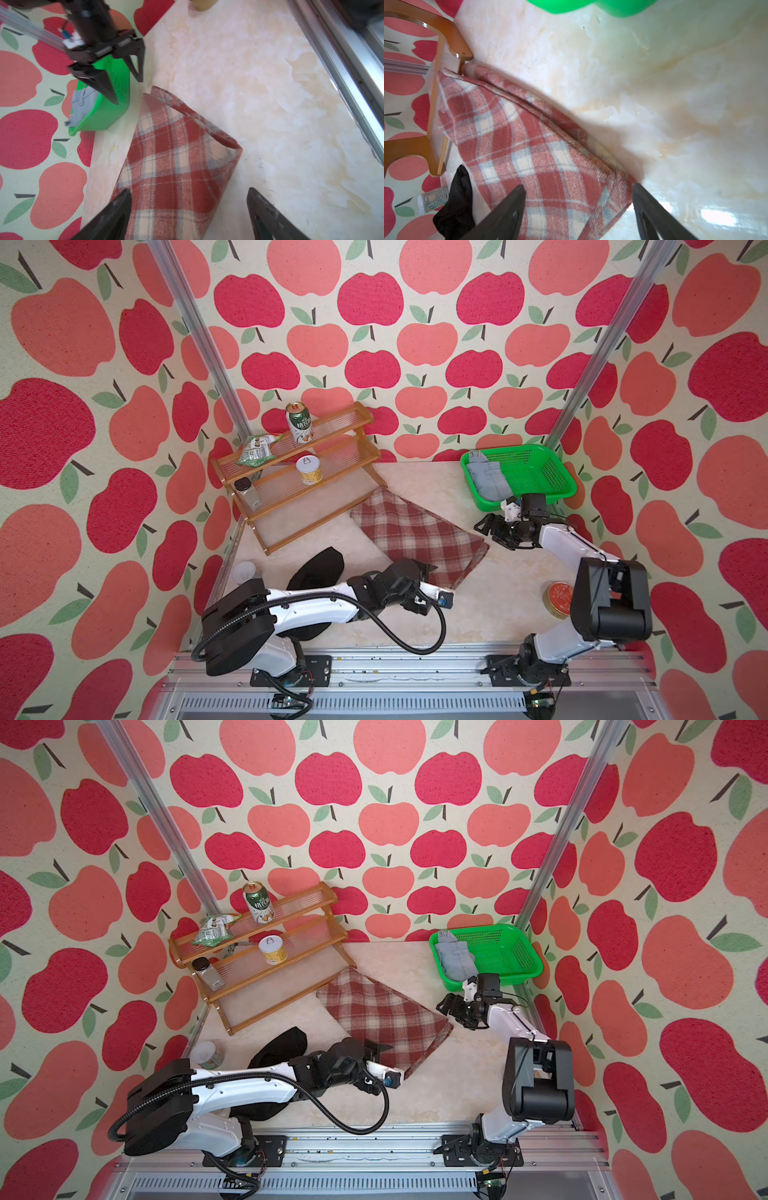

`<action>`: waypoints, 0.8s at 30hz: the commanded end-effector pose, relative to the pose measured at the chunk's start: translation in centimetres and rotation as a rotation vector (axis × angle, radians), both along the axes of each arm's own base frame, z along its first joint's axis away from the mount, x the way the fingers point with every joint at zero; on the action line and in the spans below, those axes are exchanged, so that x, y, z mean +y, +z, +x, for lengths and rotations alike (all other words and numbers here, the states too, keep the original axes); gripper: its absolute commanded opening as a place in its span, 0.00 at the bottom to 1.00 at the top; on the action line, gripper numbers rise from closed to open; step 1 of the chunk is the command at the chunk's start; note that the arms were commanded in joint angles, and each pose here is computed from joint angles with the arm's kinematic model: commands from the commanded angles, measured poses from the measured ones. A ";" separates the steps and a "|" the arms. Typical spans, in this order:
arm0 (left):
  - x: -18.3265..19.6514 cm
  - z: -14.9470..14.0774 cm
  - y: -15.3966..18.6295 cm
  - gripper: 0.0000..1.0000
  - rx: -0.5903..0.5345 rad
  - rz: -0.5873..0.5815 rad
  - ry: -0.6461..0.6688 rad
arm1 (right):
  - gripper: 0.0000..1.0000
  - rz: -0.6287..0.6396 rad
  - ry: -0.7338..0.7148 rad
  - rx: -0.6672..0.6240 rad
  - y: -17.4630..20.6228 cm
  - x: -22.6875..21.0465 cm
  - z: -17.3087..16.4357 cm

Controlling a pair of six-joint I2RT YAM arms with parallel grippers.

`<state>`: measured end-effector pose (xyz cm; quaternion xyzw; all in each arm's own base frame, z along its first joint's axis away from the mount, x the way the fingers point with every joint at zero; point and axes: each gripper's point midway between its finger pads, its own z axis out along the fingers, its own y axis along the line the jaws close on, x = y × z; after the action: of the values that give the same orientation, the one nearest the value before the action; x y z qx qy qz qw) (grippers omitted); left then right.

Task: Roll up the skirts
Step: Fold the skirt at the center of the board, then roll the skirt at the center of the board.

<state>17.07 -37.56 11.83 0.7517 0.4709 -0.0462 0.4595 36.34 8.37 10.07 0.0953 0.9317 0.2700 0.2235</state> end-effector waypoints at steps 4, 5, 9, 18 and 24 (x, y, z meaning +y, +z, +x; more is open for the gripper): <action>0.0 -0.3 -3.6 0.88 -0.081 0.140 -0.023 | 0.84 0.019 -0.030 -0.057 3.1 -0.6 -1.7; -0.2 -0.3 -4.0 0.88 -0.078 0.144 -0.022 | 0.84 0.021 -0.031 -0.063 3.3 -0.6 -1.7; -1.3 1.4 -5.0 0.86 -0.132 0.135 0.037 | 0.84 0.022 -0.038 -0.083 4.0 -0.8 -2.1; -2.3 3.8 -7.8 0.80 -0.115 0.175 0.126 | 0.84 0.015 -0.046 -0.101 4.4 -1.4 -2.9; -3.1 3.1 -10.0 0.50 -0.066 0.201 0.104 | 0.84 0.001 -0.048 -0.098 4.1 -1.8 -3.3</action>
<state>20.69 -41.06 3.95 0.7592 0.4880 0.0524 0.4275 33.97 6.67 14.62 0.1058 0.9135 0.2707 0.2847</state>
